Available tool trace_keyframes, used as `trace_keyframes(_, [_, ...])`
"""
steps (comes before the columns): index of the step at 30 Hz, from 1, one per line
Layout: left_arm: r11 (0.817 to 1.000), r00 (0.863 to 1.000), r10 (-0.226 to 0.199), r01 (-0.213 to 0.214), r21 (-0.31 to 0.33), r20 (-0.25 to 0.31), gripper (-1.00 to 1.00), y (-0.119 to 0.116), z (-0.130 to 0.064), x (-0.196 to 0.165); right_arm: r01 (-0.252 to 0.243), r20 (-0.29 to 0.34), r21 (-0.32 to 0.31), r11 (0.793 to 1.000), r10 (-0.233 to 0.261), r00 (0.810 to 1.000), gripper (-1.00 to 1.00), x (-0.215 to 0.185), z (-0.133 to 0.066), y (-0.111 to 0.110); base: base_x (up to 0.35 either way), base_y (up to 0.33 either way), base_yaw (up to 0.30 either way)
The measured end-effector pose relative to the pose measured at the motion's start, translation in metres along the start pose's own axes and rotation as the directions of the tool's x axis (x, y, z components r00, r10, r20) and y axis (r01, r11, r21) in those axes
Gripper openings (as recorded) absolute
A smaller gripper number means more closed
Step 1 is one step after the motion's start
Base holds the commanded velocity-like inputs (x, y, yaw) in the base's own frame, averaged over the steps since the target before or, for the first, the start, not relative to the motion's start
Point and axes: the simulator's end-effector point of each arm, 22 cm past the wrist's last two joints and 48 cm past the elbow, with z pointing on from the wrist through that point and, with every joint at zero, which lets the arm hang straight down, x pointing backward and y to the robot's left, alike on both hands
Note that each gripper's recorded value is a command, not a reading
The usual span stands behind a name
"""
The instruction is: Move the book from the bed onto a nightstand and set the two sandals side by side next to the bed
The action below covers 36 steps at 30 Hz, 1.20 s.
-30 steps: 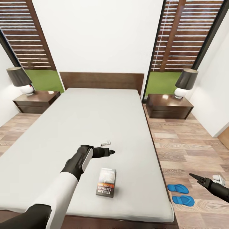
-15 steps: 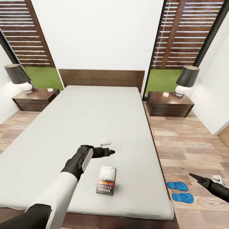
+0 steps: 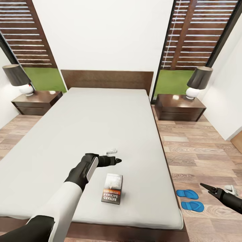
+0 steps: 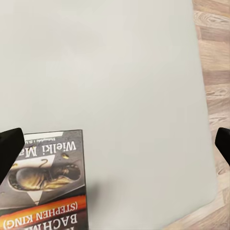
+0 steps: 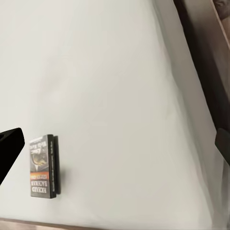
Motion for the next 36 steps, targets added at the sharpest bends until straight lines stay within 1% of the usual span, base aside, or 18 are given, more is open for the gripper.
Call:
trace_keyframes(27, [1.000,0.999,-0.019,0.019,-0.002,-0.034,1.00,0.010,0.017,0.017,-0.016,-0.029,0.024,1.000,0.017,0.999,1.00,0.013,0.007,-0.014,0.000,0.000,0.000])
trace_keyframes(30, [1.000,1.000,-0.014,0.014,-0.001,-0.015,1.00,0.009,0.014,0.009,-0.017,-0.030,0.024,1.000,0.018,0.999,1.00,0.013,0.007,-0.015,0.000,0.000,0.000])
trace_keyframes(32, [1.000,1.000,-0.001,0.001,0.000,0.020,1.00,0.007,0.009,-0.005,-0.017,-0.031,0.024,1.000,0.018,0.999,1.00,0.014,0.007,-0.015,0.000,0.000,0.000])
trace_keyframes(35, [1.000,0.998,0.012,-0.012,-0.002,0.056,1.00,0.005,0.004,-0.018,-0.017,-0.031,0.024,1.000,0.018,0.999,1.00,0.014,0.007,-0.015,0.000,0.000,0.000])
trace_keyframes(36, [1.000,0.997,0.019,-0.018,-0.004,0.076,1.00,0.005,0.003,-0.024,-0.017,-0.031,0.024,1.000,0.018,0.999,1.00,0.014,0.007,-0.015,0.000,0.000,0.000])
